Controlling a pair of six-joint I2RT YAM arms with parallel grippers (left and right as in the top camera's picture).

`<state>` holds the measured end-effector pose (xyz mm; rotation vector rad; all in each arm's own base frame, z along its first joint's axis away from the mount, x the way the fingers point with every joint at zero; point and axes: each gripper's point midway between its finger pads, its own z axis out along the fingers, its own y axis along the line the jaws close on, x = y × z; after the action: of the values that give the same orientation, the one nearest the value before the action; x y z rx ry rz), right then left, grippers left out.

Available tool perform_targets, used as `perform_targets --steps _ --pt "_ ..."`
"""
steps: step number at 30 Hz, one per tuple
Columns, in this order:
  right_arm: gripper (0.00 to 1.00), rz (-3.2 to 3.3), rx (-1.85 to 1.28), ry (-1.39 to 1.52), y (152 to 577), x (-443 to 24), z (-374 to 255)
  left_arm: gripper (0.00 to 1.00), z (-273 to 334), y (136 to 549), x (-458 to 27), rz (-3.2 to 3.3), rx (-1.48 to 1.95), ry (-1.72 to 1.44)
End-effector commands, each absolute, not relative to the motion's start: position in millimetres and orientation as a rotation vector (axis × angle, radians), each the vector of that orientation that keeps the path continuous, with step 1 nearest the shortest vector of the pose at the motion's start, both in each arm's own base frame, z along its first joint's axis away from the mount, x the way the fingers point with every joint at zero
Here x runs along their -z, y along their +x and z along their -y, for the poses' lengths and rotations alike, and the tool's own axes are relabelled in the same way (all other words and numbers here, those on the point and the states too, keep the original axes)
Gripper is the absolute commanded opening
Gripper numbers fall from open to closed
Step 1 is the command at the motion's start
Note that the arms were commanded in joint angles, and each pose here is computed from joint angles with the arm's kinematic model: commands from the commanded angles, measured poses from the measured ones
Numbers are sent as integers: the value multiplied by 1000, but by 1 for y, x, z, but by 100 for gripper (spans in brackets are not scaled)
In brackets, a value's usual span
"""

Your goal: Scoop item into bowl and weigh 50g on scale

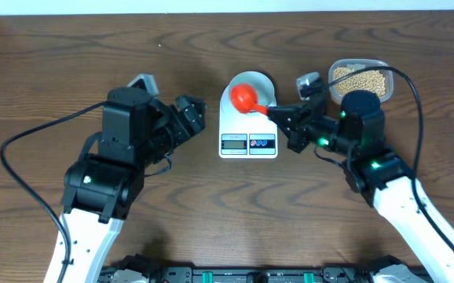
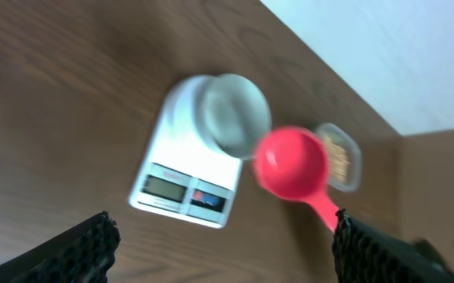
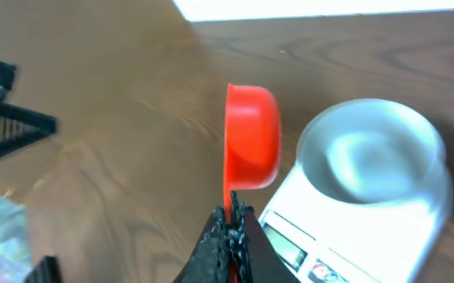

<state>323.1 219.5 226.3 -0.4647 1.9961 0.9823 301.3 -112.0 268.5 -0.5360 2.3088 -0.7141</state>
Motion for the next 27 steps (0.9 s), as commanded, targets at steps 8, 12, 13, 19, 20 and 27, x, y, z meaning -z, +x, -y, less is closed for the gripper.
perform_targets --steps 8,12,13,19,20,27 --pt "1 -2056 -902 -373 313 -234 -199 89 100 293 -259 -2365 594 -501" --pt "1 -2014 -894 -477 301 -241 -202 89 102 294 -260 -2373 534 -321" --pt "1 -1999 -879 -498 300 -244 -201 89 102 294 -261 -2372 519 -275" --pt "1 -1978 -775 -477 306 -249 -190 89 126 289 -269 -2350 598 42" --pt "1 -1986 -763 -468 307 -247 -188 89 126 289 -269 -2350 598 41" --pt "1 -2033 -645 -385 319 -237 -163 25 128 290 -269 -2337 575 129"
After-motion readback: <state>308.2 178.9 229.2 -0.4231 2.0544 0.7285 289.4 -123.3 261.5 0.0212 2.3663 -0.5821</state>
